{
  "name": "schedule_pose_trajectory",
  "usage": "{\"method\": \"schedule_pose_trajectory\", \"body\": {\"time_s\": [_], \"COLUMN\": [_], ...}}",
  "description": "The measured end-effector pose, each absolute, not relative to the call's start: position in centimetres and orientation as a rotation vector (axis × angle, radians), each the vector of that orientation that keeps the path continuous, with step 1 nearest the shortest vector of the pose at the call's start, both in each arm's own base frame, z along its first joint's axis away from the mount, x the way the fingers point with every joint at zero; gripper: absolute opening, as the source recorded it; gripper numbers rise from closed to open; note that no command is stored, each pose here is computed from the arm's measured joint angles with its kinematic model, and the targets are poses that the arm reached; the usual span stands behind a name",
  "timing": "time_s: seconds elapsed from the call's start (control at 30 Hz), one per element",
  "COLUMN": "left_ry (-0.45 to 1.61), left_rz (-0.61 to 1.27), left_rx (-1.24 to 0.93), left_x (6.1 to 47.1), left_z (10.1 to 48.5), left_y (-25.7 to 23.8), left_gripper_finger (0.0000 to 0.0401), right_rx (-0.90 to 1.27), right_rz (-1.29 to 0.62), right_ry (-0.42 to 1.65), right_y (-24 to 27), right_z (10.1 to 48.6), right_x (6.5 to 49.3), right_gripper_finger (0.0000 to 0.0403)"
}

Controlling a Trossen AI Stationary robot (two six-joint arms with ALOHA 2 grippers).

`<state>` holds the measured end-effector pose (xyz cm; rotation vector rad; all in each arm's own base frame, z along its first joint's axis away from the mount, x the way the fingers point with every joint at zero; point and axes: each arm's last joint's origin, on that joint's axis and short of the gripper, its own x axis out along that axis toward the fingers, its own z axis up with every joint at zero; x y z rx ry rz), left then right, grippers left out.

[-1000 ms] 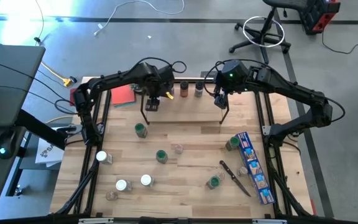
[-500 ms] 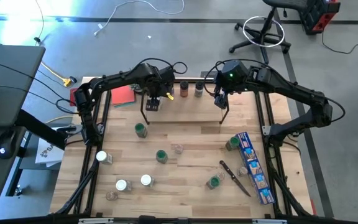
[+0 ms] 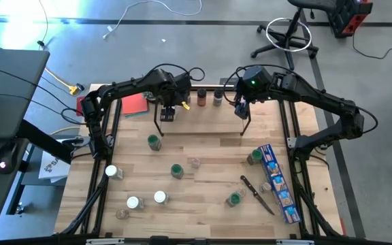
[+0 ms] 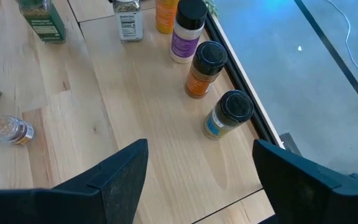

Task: Shelf spices
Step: Put the white seasoning bottle on the shelf aligned with the black seasoning bottle

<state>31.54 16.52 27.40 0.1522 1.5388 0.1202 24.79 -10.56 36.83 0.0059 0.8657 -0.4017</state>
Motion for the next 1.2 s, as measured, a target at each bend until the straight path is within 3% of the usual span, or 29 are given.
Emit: {"method": "schedule_pose_trajectory", "body": {"time_s": [1.2], "left_ry": [1.507], "left_rz": [0.207], "left_rx": [0.011], "left_x": [30.8], "left_z": [27.7], "left_y": [17.7], "left_gripper_finger": [0.0264], "right_rx": [0.042], "right_rz": [-0.370], "right_ry": [0.856], "right_y": [-10.4], "right_z": [36.8], "right_x": [24.8], "right_gripper_finger": [0.0283]}}
